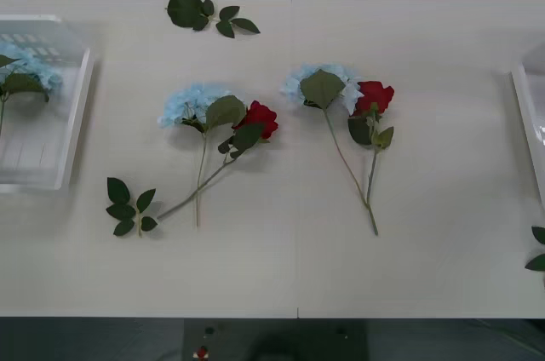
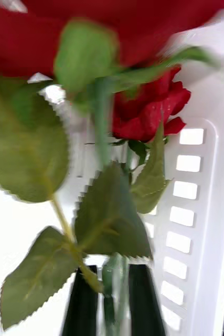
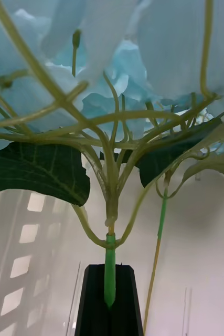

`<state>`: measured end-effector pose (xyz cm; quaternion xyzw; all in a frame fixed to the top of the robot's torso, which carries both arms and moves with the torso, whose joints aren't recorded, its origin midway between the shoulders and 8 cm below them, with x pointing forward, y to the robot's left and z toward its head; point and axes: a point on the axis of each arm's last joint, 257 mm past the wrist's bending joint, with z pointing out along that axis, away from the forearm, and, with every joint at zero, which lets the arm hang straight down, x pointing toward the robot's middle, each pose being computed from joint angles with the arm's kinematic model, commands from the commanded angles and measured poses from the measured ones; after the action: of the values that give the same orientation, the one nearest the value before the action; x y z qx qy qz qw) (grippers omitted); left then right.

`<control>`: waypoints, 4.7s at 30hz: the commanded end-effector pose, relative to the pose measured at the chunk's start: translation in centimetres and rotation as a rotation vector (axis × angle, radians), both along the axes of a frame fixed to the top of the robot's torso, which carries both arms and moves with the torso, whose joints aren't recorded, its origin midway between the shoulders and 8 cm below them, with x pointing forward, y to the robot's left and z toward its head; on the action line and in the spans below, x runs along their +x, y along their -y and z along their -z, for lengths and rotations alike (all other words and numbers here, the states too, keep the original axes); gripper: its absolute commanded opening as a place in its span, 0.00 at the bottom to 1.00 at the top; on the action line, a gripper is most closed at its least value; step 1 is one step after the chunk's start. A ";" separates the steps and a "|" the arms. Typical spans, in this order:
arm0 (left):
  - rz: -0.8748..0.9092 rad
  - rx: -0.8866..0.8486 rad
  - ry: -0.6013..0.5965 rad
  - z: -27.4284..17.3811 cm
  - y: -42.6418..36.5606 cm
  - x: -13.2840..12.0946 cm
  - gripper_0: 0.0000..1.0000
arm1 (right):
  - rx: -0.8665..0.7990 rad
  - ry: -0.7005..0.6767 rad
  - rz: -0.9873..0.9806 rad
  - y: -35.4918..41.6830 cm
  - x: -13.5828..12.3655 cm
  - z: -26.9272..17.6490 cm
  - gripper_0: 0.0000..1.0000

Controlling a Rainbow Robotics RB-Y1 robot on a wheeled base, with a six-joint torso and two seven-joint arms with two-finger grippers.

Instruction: Put the red flowers into the right box and the blue flowers into the left box

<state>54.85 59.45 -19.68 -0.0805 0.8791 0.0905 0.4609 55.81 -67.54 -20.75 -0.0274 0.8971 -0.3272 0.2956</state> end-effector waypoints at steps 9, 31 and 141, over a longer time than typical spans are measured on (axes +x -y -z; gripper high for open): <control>0.043 0.053 0.026 -0.9 1.1 2.3 0.00 | -0.067 -0.002 -0.018 1.4 0.1 -1.9 0.81; 0.188 -0.107 -0.062 -10.3 5.0 -2.0 0.86 | 0.588 -0.081 -0.289 -25.1 4.5 -1.0 1.00; 0.395 -0.079 0.218 -22.0 32.1 5.3 0.00 | -0.158 0.059 -0.044 2.8 1.5 -6.4 0.00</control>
<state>60.01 25.48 -4.63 0.0590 0.8572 -0.0603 0.5080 57.81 -69.18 -15.24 -0.0819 0.8616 -0.3903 0.3141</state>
